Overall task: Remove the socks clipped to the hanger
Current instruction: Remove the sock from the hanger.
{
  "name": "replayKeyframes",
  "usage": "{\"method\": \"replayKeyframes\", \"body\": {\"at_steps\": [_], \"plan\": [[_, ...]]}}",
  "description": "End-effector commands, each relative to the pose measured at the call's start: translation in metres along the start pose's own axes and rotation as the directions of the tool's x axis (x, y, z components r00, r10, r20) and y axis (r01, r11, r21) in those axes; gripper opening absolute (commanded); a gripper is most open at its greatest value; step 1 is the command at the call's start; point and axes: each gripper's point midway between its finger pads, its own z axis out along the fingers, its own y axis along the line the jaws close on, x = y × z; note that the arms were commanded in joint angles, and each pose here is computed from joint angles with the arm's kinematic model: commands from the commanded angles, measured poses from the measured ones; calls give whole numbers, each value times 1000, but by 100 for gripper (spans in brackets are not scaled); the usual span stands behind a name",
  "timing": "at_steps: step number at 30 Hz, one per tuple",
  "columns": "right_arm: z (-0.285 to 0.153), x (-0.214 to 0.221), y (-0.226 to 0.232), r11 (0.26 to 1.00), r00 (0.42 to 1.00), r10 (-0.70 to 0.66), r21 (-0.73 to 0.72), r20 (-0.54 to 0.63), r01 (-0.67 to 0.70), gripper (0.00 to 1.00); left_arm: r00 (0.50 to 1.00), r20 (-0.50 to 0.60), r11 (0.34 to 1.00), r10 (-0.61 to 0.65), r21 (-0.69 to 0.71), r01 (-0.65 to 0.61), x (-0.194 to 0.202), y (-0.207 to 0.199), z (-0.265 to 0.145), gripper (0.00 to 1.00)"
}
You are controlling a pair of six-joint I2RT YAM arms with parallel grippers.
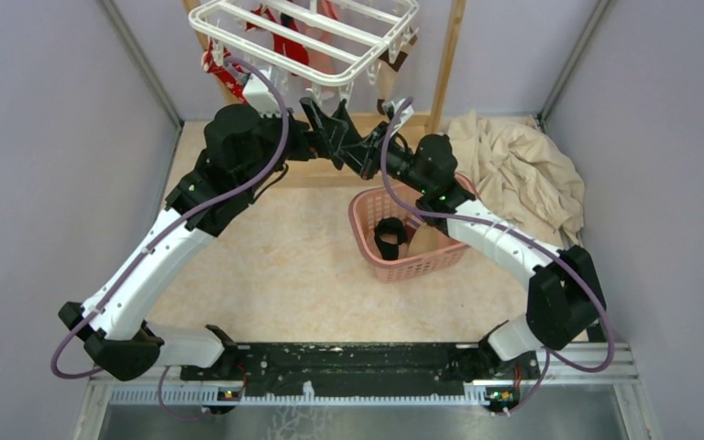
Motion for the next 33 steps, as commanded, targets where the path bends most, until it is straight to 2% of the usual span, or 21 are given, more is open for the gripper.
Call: {"method": "replayKeyframes", "body": {"at_steps": [1,7,18,28,33], "plan": [[0,-29,14,994,994,-104,42,45,102,0,995,90,999,-36,-13,38,-21,-1,5,99],[2,-23,13,989,992,-124,81,22,122,0,992,117,999,-37,-3,38,-23,-6,18,99],[4,-18,14,986,991,-136,95,3,135,0,987,161,999,17,-42,-11,-27,-3,37,91],[3,-10,12,984,990,-138,112,-29,141,0,957,273,995,98,0,-102,-27,-11,42,92],[2,-7,12,984,990,-137,114,-36,140,0,949,292,992,122,0,-127,-22,-8,45,92]]}}
